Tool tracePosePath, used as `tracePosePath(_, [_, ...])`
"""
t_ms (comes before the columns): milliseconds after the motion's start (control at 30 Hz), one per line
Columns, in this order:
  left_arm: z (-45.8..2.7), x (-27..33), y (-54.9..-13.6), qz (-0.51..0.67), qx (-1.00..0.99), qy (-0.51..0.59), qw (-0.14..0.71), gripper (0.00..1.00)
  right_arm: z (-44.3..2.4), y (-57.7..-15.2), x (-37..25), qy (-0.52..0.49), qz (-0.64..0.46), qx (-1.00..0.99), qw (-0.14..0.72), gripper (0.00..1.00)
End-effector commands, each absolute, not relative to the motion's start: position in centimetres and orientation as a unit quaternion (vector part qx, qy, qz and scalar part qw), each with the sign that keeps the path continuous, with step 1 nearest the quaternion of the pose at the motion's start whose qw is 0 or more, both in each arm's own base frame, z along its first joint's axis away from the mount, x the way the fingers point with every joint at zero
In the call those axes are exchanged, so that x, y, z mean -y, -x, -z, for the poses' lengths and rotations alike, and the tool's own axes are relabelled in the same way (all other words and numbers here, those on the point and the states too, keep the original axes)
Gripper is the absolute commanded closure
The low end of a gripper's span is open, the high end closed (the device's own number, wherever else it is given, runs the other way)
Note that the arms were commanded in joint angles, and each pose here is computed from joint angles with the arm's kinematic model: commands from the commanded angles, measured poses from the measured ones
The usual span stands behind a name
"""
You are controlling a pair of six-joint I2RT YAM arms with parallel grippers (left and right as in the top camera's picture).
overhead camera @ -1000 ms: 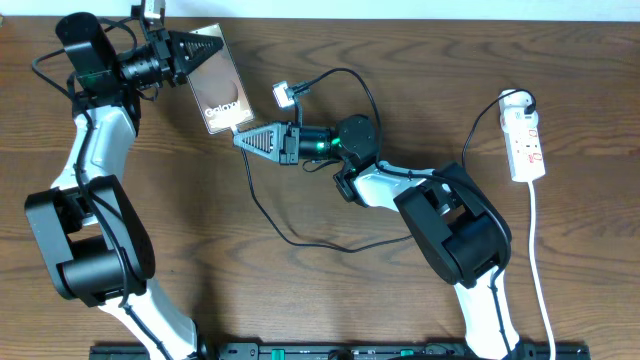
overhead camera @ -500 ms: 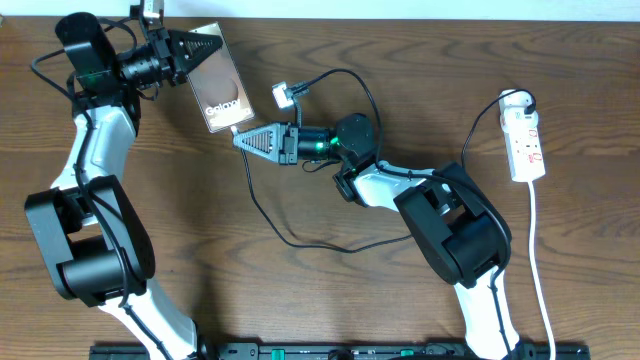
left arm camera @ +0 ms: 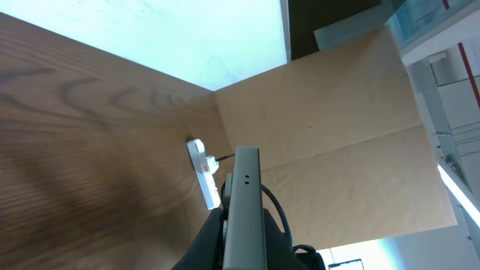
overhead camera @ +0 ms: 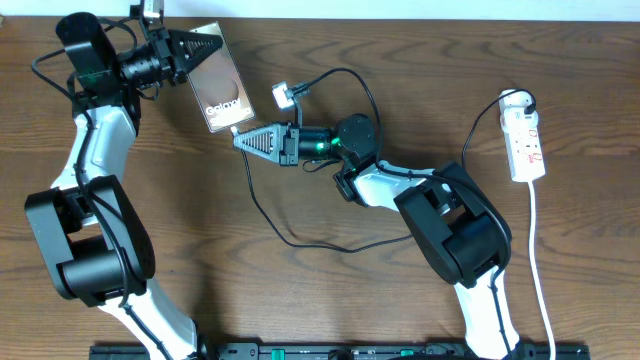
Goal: Plug charger to phone and switch on socket
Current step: 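Push the USB-C plug into the phone's bottom port with the right gripper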
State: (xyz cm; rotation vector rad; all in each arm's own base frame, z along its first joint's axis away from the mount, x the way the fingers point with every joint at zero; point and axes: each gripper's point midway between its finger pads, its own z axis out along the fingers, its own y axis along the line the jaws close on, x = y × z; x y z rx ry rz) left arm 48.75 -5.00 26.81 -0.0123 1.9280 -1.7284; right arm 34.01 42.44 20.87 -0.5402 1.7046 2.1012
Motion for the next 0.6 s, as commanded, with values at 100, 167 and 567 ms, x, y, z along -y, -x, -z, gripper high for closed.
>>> tracePosePath(100, [-28.35,5.24,-47.97,0.643,-0.713,-0.019,0.279,0.93,-21.0,-34.48,-42.24,0.193,-0.748,-0.604,0.195,0.99])
tracePosePath(167, [-28.38,5.32,-47.78,0.645,-0.712,-0.023,0.275,0.92,-21.0,-34.54,-42.21,0.193,-0.748,-0.604,0.195,0.99])
tracePosePath(567, [-28.39,5.35,-47.7,0.647,-0.712,-0.022,0.271,0.93,-20.7,-34.99,-42.02,0.185,-0.745,-0.611,0.193,0.99])
